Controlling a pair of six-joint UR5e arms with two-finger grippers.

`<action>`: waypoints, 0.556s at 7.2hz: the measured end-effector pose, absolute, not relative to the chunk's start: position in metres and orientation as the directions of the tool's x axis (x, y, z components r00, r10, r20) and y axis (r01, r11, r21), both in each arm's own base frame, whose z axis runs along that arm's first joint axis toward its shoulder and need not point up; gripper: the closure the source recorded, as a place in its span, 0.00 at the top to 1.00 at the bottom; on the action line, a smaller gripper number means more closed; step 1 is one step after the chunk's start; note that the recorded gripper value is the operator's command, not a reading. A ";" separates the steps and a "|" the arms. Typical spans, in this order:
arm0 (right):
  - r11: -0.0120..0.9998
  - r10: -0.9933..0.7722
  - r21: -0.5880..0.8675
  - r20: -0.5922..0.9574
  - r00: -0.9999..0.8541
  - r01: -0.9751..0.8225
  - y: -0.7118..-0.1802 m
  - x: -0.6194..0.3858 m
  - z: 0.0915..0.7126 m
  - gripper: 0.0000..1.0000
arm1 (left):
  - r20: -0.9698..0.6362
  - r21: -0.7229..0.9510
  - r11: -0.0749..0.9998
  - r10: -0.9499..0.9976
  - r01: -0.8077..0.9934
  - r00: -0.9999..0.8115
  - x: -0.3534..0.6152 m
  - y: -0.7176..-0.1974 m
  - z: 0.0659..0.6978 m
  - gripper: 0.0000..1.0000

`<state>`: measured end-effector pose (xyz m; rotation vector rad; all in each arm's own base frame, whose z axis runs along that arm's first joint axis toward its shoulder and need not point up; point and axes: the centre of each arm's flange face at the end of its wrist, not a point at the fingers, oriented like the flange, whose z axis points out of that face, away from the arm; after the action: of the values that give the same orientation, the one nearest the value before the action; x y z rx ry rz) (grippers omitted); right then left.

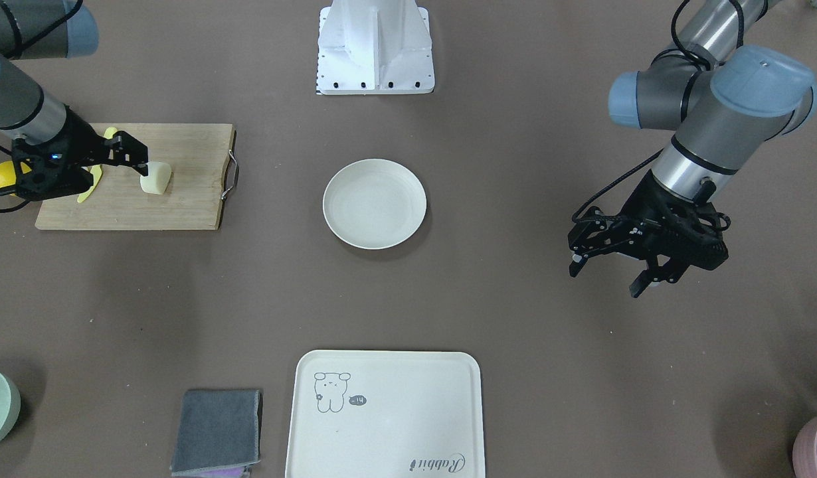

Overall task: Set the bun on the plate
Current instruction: 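Release the plate and raise the left arm while the right arm reaches for the bun, then lower the right gripper onto the white bun and close it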

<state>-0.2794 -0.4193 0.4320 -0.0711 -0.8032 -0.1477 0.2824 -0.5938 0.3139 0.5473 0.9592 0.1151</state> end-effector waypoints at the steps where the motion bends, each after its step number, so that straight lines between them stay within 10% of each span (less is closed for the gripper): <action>1: 0.989 -0.086 -0.024 0.693 0.716 0.143 -0.406 -0.296 0.436 1.00 | -0.745 0.490 0.859 0.325 0.148 0.583 0.279 -0.589 0.318 0.97; 4: 0.993 -0.059 -0.047 0.620 0.782 0.112 -0.376 -0.332 0.451 0.97 | -0.729 0.497 0.850 0.297 0.178 0.617 0.274 -0.587 0.328 0.97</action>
<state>-0.3321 -0.3758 0.4514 -0.0827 -0.6667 -0.0919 0.2742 -0.5866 0.3280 0.5715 0.9161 0.0732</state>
